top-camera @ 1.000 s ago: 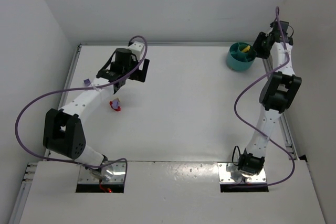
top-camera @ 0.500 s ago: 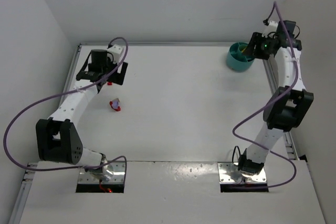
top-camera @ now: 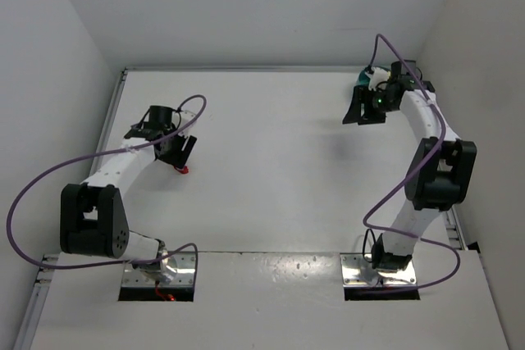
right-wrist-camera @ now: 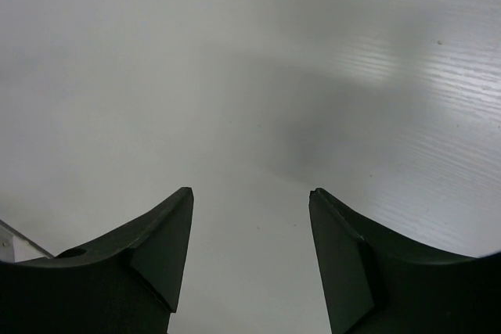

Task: Sort the legos into containers by color

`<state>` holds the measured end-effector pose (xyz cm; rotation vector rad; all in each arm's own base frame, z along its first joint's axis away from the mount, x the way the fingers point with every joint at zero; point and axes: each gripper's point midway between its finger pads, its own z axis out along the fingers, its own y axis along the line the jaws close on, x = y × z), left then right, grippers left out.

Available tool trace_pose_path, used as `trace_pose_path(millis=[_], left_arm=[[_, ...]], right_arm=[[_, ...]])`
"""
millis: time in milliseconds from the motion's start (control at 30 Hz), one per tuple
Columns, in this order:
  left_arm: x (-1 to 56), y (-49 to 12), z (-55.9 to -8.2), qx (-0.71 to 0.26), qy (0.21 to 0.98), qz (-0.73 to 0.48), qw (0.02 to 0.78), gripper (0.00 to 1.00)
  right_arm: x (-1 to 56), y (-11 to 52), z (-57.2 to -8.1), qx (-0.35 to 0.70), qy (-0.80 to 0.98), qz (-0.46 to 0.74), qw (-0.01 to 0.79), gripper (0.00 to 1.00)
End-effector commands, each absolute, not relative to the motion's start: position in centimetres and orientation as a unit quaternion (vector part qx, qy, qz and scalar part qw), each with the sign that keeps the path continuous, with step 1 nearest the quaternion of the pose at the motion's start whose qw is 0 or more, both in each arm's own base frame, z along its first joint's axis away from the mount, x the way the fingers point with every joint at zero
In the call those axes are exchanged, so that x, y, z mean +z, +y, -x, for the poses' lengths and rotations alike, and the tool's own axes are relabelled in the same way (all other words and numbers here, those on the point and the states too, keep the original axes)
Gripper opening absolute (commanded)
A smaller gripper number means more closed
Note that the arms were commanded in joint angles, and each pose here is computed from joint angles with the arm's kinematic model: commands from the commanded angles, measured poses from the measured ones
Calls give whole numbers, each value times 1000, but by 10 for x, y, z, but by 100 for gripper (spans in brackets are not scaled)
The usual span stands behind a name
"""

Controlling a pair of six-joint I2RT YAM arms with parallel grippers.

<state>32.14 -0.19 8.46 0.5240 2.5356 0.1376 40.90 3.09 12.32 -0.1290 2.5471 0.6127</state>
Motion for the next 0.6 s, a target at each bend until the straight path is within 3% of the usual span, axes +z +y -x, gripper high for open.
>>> trace_pose_path(millis=[0, 367, 567], left_arm=[[85, 2, -321, 51, 945, -176, 272, 72], [64, -16, -333, 0, 953, -179, 246, 54], [68, -24, -340, -19, 947, -184, 262, 31]], right_arm=[[151, 43, -417, 229, 922, 84, 301, 62], [147, 82, -408, 262, 916, 118, 281, 62], [149, 106, -407, 291, 897, 157, 294, 62]])
